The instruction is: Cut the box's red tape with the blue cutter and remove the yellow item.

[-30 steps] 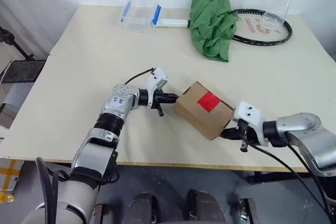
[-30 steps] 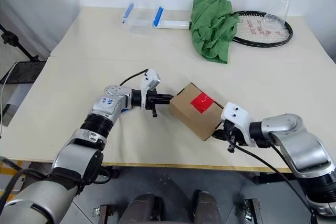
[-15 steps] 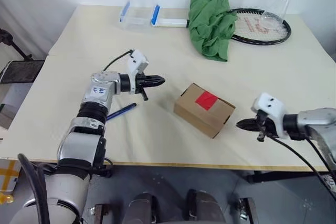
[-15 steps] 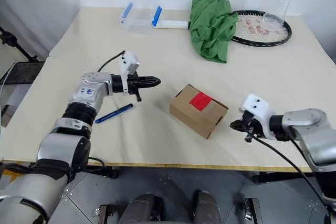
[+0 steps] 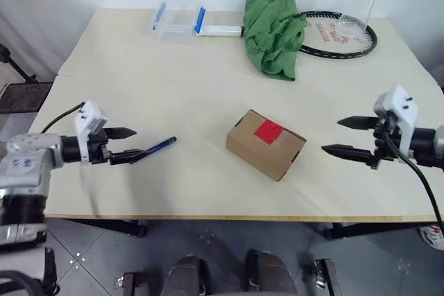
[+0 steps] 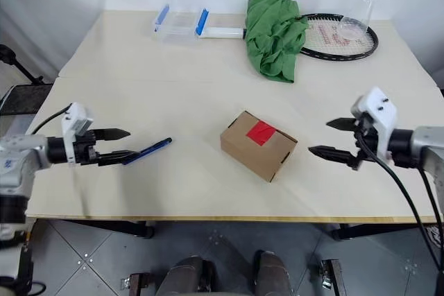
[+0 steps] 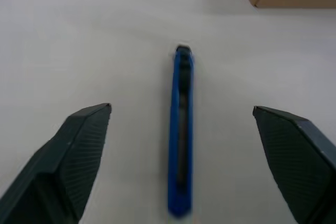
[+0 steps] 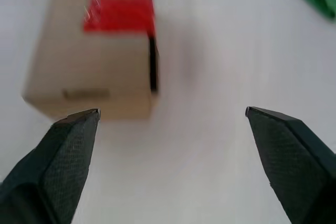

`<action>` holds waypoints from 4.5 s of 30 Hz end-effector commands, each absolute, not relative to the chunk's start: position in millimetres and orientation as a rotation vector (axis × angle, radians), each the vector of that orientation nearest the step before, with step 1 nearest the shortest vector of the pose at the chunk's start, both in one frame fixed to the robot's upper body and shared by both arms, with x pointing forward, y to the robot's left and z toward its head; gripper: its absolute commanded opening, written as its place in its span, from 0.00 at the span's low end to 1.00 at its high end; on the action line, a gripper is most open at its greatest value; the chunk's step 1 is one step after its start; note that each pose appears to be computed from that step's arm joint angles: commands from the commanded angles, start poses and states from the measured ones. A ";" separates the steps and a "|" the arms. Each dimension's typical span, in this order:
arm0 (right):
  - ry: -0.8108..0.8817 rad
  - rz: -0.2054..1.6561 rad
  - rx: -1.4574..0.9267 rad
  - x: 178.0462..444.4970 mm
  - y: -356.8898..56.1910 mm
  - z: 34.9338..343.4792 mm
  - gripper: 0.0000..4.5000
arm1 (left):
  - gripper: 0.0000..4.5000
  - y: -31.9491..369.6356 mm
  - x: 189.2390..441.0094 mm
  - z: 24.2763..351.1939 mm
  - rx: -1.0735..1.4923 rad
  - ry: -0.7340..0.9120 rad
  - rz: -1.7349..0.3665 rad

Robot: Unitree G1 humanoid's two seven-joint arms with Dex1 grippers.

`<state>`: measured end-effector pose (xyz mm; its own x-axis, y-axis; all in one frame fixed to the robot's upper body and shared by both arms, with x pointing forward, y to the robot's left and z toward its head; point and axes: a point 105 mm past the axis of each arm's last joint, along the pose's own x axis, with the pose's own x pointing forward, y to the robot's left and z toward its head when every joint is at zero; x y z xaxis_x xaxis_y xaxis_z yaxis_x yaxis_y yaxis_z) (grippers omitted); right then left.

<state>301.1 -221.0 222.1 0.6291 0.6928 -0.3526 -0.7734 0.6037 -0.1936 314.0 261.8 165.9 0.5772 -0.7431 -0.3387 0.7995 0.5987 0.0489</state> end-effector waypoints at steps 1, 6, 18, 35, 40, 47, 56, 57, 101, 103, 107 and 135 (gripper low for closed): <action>0.185 0.936 -0.369 300.0 -196.4 236.9 1.00 | 0.99 279.9 293.4 192.8 0.280 0.166 -0.819; 0.148 1.041 -0.387 299.0 -166.6 242.3 1.00 | 0.99 299.8 246.2 192.4 0.215 0.186 -0.837; 0.106 1.137 -0.391 295.4 -131.7 238.5 1.00 | 0.99 320.0 233.5 170.7 0.274 0.206 -0.785; 0.078 1.130 -0.357 283.1 -116.4 234.7 1.00 | 0.99 281.0 310.5 128.6 0.383 0.263 -1.000; 0.085 1.117 -0.344 278.0 -116.1 232.5 1.00 | 0.99 275.6 319.3 122.8 0.401 0.284 -1.029; 0.087 1.109 -0.351 278.6 -117.4 232.4 1.00 | 0.86 270.4 319.9 108.6 0.394 0.340 -1.074; 0.084 1.114 -0.352 281.3 -116.2 233.1 1.00 | 0.72 265.9 317.6 100.4 0.423 0.368 -1.123; 0.084 1.115 -0.353 281.6 -116.1 233.2 1.00 | 0.70 266.2 317.4 100.2 0.426 0.371 -1.123; 0.027 1.338 -0.374 266.4 -60.4 236.6 1.00 | 0.06 234.8 271.8 102.6 0.540 0.384 -1.318; 0.029 1.353 -0.371 266.4 -55.7 234.2 1.00 | 0.06 237.2 275.8 100.6 0.542 0.393 -1.293; 0.032 1.367 -0.371 266.8 -52.7 231.3 1.00 | 0.11 246.0 286.3 95.2 0.549 0.458 -1.218; 0.033 1.318 -0.382 271.4 -61.0 232.7 1.00 | 1.00 247.3 285.2 79.4 0.684 0.511 -1.250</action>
